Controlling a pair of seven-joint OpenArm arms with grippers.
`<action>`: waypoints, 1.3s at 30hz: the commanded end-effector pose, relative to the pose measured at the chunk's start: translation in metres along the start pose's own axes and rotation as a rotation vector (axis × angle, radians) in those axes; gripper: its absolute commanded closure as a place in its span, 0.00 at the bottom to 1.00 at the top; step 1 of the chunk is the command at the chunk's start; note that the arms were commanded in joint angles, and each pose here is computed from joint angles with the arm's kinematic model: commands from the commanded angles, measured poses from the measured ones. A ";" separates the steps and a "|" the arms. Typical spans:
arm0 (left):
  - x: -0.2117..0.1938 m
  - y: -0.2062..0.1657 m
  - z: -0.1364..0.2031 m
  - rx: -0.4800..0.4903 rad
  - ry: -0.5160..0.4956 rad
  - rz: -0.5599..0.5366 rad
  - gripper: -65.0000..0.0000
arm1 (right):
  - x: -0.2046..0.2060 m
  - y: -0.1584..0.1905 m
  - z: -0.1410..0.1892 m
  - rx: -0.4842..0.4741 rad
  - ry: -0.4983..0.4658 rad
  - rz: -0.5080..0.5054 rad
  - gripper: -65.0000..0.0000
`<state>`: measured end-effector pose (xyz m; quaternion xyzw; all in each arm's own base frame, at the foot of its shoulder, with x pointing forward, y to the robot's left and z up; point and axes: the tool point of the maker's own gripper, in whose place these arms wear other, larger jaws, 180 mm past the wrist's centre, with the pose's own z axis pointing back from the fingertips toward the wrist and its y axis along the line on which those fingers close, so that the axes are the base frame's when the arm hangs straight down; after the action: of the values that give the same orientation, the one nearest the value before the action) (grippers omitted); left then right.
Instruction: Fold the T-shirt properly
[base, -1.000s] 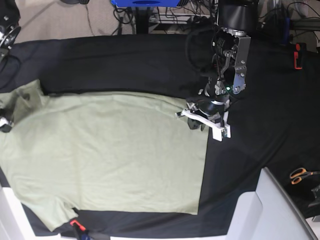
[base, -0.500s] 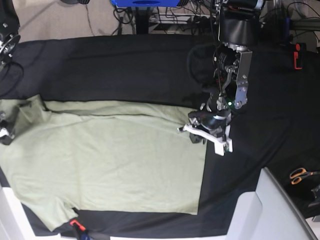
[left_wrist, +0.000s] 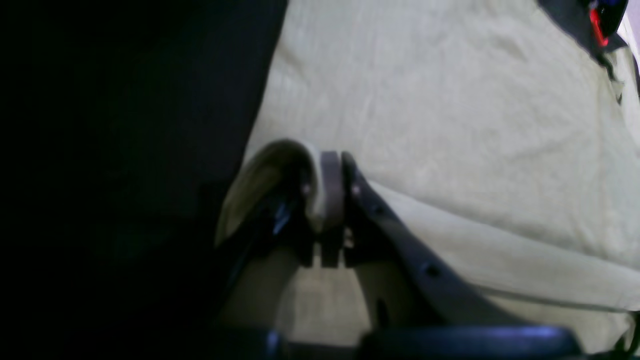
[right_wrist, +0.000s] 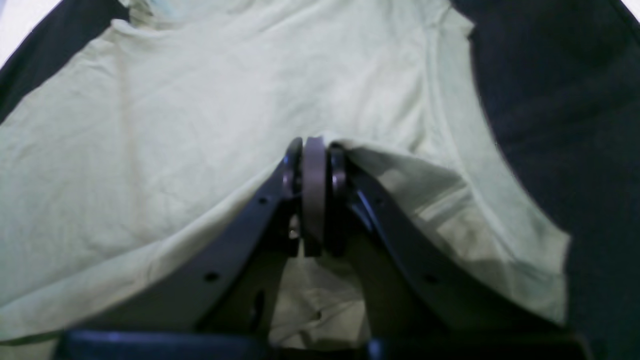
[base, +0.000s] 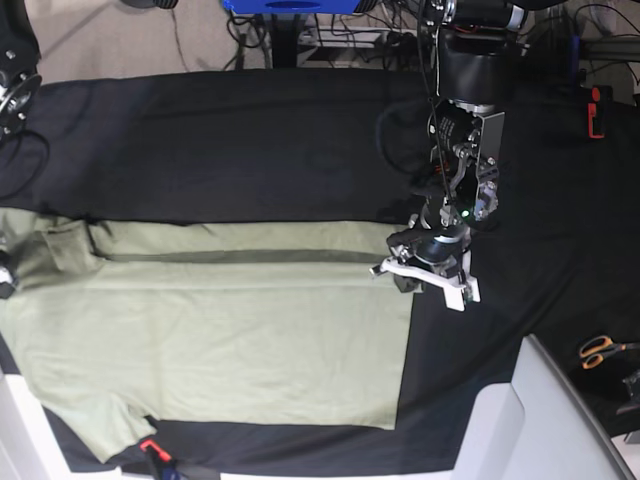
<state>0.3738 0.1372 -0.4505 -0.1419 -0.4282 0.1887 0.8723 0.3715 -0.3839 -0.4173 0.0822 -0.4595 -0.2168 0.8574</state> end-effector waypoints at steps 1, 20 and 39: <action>0.018 -0.011 -0.003 -0.026 -0.044 -0.012 1.00 | 0.027 -0.004 0.002 0.002 -0.065 0.001 1.00; 0.044 -0.028 -0.017 -0.060 -0.066 -0.074 0.73 | 0.034 -0.011 0.005 -0.013 -0.130 -0.015 0.07; -0.011 0.042 0.106 -0.035 -0.035 -0.290 0.64 | -0.060 -0.087 0.094 -0.190 0.043 -0.288 0.22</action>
<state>0.2606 0.1771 -0.4293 -0.0873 -0.4321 0.0575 0.8958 0.2318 -0.4139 -0.4560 0.0791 -0.3744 -0.3817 0.8414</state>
